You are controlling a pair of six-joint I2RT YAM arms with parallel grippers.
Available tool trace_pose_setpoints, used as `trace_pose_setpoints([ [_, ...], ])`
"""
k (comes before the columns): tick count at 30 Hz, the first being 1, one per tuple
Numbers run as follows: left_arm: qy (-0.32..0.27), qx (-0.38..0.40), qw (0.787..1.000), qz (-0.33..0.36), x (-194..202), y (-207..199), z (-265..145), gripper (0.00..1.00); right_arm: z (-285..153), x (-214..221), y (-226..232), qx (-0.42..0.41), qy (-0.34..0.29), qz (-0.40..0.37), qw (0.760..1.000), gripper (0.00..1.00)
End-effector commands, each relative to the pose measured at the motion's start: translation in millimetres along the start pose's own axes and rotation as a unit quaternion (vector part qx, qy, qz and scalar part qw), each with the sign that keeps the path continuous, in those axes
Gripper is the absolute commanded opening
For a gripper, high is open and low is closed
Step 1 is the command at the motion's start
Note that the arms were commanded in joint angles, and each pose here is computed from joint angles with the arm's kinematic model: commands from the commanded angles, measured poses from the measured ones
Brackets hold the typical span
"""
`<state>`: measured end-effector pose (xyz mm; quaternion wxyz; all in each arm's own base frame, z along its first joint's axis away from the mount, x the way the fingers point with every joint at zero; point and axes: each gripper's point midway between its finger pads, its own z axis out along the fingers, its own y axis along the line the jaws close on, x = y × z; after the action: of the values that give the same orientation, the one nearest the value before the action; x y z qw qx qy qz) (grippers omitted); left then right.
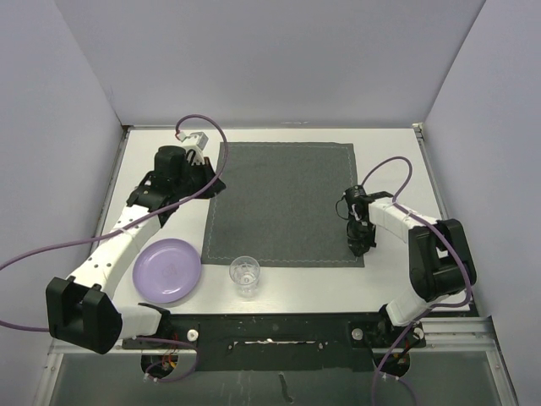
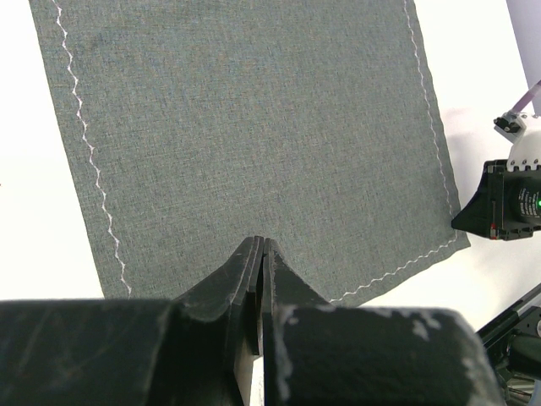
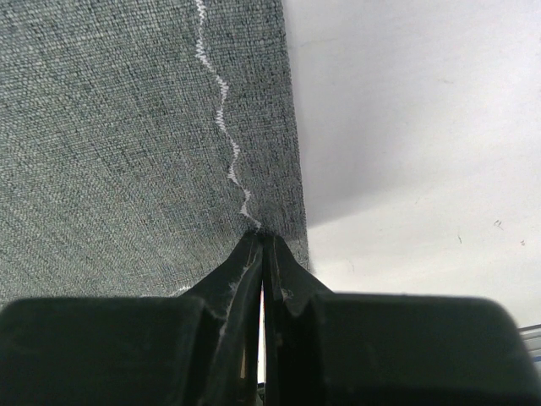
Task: Set the dinner table for one person
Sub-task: Flatten out the napkin at the center of the board.
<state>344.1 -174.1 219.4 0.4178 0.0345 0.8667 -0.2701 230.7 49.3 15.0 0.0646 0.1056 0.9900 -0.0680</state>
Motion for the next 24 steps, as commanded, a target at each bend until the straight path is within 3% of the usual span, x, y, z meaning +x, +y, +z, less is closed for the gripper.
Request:
trace_pose_setpoints([
  [1, -0.035, 0.015, 0.999, 0.018, -17.8, -9.4, -14.6, 0.00, -3.3, -14.3, -1.0, 0.008, -0.017, 0.005, 1.000, 0.00],
  [24, -0.032, 0.002, 0.999, 0.017, -18.0, -0.3, -11.2, 0.00, 26.8, -32.6, -28.2, 0.050, 0.014, 0.026, 0.998, 0.00],
])
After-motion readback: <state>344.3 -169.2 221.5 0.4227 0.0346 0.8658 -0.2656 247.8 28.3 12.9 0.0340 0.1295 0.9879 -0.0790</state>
